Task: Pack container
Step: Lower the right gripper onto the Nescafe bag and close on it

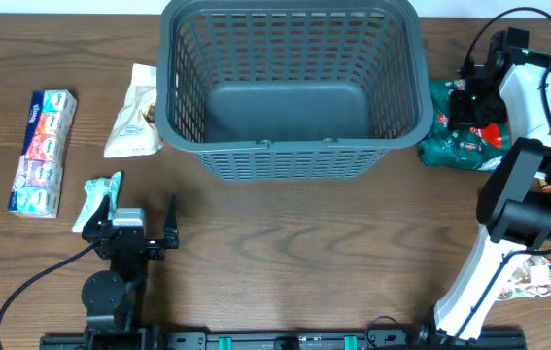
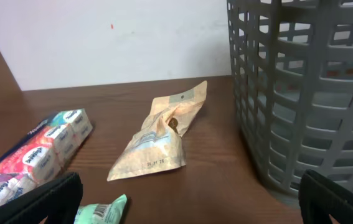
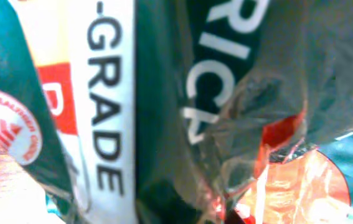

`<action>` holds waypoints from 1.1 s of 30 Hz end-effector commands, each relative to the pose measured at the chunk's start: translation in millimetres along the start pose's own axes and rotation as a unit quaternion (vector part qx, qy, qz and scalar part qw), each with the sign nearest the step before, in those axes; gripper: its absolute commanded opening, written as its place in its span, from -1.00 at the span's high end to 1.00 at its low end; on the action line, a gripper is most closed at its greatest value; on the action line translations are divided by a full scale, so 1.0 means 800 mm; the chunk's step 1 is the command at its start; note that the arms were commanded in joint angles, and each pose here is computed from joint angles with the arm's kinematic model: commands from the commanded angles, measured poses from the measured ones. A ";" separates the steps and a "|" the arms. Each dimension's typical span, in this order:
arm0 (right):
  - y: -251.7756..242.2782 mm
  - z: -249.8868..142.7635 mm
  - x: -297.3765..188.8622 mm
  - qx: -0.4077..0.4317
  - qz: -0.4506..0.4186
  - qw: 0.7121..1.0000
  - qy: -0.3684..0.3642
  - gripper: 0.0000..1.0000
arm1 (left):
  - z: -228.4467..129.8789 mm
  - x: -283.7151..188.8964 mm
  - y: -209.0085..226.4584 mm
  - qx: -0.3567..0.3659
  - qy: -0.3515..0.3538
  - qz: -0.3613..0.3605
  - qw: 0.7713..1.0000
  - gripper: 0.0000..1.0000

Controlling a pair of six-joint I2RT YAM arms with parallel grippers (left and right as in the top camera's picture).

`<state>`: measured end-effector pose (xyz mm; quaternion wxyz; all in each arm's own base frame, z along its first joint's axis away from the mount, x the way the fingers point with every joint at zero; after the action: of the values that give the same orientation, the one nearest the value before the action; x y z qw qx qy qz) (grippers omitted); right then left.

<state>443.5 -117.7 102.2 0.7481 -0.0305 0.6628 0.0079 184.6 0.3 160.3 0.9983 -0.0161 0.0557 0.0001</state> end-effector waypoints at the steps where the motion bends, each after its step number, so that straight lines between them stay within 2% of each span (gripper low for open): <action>1: 0.026 -0.021 0.072 -0.008 0.055 0.997 0.062 0.98 | -0.017 0.002 0.003 0.003 0.020 0.006 1.000 -0.97; 10: 0.020 -0.024 0.063 0.016 0.031 0.997 0.069 0.97 | -0.017 0.002 0.003 0.003 0.020 0.006 1.000 -0.97; 14: 0.014 -0.017 0.040 0.024 0.007 0.999 0.046 0.97 | -0.017 0.002 0.003 0.003 0.020 0.006 1.000 -0.97; 23: -0.003 -0.002 -0.065 0.050 -0.060 0.996 -0.051 0.96 | -0.017 0.002 0.003 0.003 0.020 0.006 1.000 -0.97; 33: -0.004 -0.016 -0.181 0.071 -0.101 0.982 -0.141 0.97 | -0.017 0.002 0.003 0.003 0.020 0.006 1.000 -0.97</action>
<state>423.3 -120.0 179.0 0.7893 -0.0349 0.6079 -0.0782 184.6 0.3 160.3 0.9983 -0.0161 0.0557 0.0001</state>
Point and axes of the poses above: each gripper's point midway between its finger pads, its own x axis out along the fingers, its own y axis along the line the jaws close on, z = x × y, the point moved 6 cm from there along -x, back along the fingers, and after that the axes turned 7 degrees about -x, right-handed, at the moved point
